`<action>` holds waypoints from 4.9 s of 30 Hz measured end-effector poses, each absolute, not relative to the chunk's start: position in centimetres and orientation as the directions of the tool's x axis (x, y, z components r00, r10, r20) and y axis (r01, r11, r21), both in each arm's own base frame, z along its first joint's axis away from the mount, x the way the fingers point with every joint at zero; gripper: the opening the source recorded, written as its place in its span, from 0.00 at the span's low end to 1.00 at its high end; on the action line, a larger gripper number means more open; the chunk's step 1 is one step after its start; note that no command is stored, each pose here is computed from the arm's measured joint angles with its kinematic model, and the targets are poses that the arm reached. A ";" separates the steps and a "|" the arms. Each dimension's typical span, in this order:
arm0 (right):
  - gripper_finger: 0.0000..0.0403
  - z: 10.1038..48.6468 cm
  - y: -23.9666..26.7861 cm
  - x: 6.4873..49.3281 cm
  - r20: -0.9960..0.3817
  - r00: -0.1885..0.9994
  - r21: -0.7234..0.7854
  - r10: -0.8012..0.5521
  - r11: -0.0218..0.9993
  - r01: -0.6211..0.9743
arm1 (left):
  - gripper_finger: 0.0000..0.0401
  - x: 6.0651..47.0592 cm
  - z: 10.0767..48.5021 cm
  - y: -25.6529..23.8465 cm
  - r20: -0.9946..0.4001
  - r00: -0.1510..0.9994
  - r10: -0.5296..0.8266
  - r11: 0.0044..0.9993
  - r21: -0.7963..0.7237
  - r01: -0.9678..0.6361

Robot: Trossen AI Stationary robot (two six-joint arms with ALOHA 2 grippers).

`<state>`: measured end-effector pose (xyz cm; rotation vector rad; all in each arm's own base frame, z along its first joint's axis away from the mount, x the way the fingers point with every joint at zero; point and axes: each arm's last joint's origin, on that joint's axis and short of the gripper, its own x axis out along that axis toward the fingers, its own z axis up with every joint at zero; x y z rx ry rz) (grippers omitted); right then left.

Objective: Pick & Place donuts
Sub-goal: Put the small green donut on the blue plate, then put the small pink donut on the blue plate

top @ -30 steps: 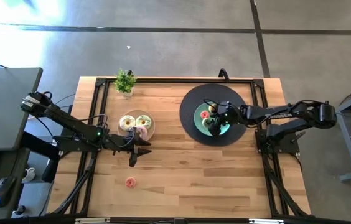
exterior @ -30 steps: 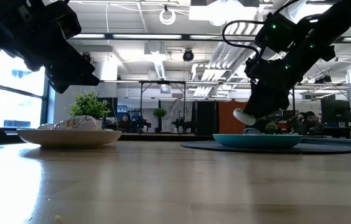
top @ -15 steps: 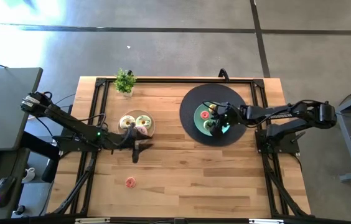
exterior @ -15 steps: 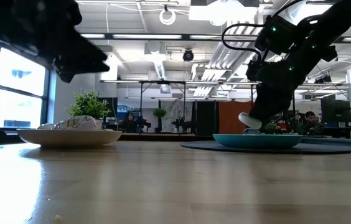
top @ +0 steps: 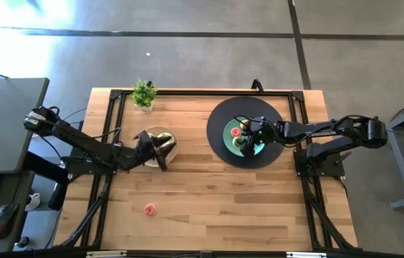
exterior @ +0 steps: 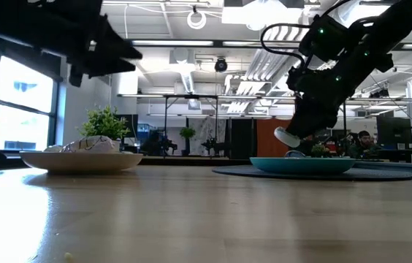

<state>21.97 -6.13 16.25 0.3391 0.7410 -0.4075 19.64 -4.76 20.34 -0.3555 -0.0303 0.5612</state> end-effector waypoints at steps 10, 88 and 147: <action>0.51 16.4 -6.2 22.1 -0.691 0.681 0.235 -0.241 0.816 0.527 | 0.41 27.7 24.4 0.1 -0.140 0.894 0.425 0.840 -0.307 -0.447; 0.43 18.9 1.7 26.7 -0.252 0.963 -0.129 -0.098 0.989 0.067 | 0.37 23.0 26.6 -10.6 -0.884 0.464 -0.045 0.910 -0.228 -0.346; 0.35 18.2 6.6 25.7 -0.328 0.917 -0.794 0.226 0.460 -0.397 | 0.03 35.8 21.4 -3.2 -0.647 0.721 -0.248 0.875 -0.468 -0.119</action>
